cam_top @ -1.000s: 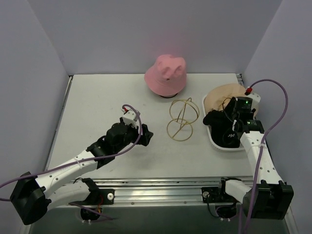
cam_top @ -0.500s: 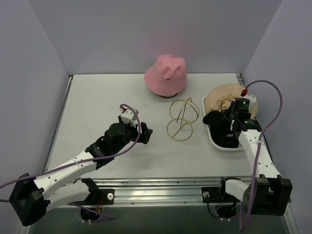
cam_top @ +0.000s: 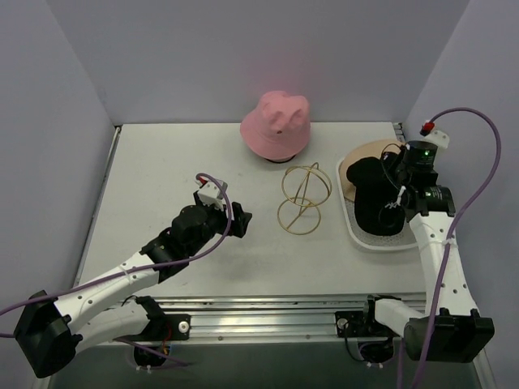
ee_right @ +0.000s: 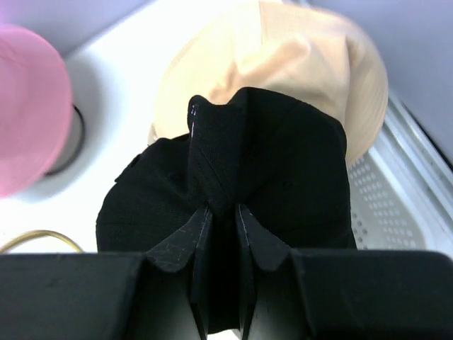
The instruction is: Stack the hats
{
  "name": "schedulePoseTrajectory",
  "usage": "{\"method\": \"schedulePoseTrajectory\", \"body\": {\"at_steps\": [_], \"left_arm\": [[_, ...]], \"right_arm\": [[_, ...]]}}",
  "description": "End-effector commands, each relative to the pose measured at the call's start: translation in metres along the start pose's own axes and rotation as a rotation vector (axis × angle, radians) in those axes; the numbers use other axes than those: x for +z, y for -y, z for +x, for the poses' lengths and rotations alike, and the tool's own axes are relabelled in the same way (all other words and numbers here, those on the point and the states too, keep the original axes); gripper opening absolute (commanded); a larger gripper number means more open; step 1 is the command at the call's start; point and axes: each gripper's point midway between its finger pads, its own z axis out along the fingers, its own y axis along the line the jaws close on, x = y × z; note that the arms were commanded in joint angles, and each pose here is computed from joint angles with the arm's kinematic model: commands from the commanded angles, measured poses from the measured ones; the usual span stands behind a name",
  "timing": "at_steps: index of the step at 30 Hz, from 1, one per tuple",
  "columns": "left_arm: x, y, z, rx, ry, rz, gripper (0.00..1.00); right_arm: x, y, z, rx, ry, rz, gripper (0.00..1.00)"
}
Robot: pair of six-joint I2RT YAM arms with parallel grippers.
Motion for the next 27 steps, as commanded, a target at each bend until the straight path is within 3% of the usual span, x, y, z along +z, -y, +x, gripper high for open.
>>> {"method": "schedulePoseTrajectory", "body": {"at_steps": [1,8,11,16,21,27], "left_arm": [[0.0,0.002,-0.014,0.004,0.058,0.001,0.94],[0.0,0.0,-0.013,0.007,0.057,-0.005,0.94],[0.0,0.0,-0.014,0.006,0.061,-0.007,0.94],[0.0,0.0,-0.013,0.008,0.058,-0.009,0.94],[0.0,-0.001,-0.014,0.007,0.062,-0.011,0.94],[0.0,0.0,-0.014,0.009,0.061,-0.007,0.94]], "right_arm": [[-0.03,-0.007,-0.037,0.023,0.087,-0.021,0.01],[-0.063,-0.033,-0.066,0.04,0.173,-0.122,0.01],[-0.075,-0.064,-0.075,0.012,0.216,-0.205,0.02],[-0.081,-0.097,-0.073,-0.062,0.154,-0.262,0.03],[-0.095,-0.121,-0.071,-0.054,0.178,-0.389,0.05],[-0.089,-0.154,-0.046,-0.094,0.104,-0.514,0.07]]}}
